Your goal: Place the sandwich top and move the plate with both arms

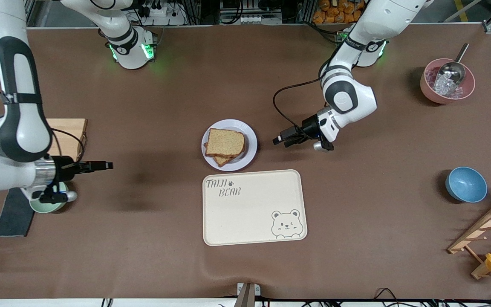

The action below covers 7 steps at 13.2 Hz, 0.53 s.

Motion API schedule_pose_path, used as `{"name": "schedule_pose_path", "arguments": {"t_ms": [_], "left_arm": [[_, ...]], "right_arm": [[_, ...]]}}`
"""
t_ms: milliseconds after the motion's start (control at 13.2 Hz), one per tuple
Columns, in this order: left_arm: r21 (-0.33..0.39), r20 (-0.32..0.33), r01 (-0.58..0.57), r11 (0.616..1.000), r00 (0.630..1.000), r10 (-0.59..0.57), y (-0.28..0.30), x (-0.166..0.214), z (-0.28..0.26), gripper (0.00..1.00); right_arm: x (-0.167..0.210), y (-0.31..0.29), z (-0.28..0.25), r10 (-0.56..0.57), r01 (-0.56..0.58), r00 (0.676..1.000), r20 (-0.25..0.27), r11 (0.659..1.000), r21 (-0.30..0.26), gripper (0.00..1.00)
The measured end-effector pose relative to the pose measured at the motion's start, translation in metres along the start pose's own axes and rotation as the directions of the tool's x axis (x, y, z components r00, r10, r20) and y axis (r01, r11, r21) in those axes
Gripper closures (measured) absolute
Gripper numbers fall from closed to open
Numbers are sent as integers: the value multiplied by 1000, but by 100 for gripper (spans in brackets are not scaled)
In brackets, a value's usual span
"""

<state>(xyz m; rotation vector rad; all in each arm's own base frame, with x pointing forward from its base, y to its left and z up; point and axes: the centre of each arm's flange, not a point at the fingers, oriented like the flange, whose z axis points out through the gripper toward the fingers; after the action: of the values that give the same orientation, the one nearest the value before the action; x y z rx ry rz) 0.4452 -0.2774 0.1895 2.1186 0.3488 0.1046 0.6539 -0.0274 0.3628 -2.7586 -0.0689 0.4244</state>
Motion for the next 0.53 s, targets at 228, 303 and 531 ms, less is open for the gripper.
{"name": "schedule_pose_path", "arguments": {"t_ms": [228,303,531], "left_arm": [[-58,10,-25,998,1000,26,-13,-3,9,0],[-75,23,-33,997,999,35,-17,-6,13,0],[-107,51,-34,994,998,40,-24,-10,22,0]], "right_arm": [[-9,-1,-62,-30,27,999,-25,993,-112,11],[-12,-6,-76,-37,33,999,-31,991,-127,10],[-28,-10,-129,-44,33,997,-64,984,-173,6]]}}
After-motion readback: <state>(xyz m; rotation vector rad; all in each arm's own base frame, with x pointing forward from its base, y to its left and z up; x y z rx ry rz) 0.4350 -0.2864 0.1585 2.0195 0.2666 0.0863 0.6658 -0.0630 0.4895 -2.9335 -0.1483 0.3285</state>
